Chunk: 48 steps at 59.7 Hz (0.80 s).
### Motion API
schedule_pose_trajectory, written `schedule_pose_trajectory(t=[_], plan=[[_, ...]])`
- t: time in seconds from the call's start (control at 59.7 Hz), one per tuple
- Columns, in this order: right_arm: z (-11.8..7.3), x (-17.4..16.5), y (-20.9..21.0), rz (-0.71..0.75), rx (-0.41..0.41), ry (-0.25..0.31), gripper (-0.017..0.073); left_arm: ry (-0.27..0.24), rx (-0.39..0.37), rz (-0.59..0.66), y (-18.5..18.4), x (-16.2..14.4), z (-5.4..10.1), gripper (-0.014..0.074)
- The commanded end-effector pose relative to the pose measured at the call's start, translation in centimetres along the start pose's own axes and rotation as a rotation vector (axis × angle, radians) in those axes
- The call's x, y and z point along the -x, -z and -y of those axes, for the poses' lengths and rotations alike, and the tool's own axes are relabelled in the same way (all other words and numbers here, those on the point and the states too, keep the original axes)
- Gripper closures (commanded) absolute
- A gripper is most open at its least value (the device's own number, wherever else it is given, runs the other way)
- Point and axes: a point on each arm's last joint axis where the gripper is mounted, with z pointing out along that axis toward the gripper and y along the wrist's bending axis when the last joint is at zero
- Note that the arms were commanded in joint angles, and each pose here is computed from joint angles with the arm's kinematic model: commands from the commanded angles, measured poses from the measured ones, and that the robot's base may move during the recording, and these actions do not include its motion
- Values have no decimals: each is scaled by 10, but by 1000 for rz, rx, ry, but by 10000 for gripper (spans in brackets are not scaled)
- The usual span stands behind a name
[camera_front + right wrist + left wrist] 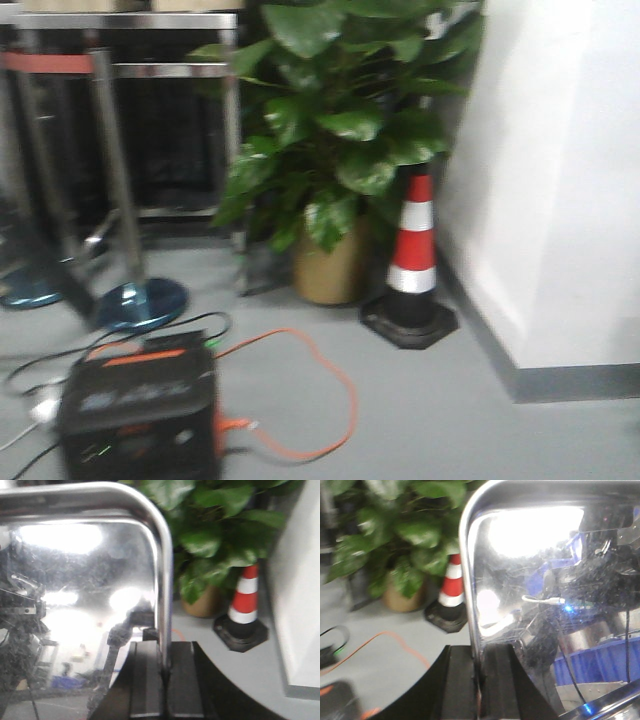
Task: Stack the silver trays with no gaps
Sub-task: 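Turn and drive the base to the other shelf rack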
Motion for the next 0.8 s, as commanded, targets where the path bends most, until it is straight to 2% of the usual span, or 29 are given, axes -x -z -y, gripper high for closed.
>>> schedule_pose_trajectory(t=[0.0, 0.519, 0.654, 0.788], plan=[[-9, 9, 5, 68, 49, -40, 639, 35, -85, 67, 4, 7, 13, 612], [-9, 9, 5, 72, 49, -40, 639, 32, -83, 68, 4, 7, 13, 612], [-9, 9, 5, 72, 49, -40, 639, -7, -57, 81, 3, 8, 11, 612], [-9, 9, 5, 72, 49, -40, 639, -20, -49, 85, 3, 8, 10, 612]])
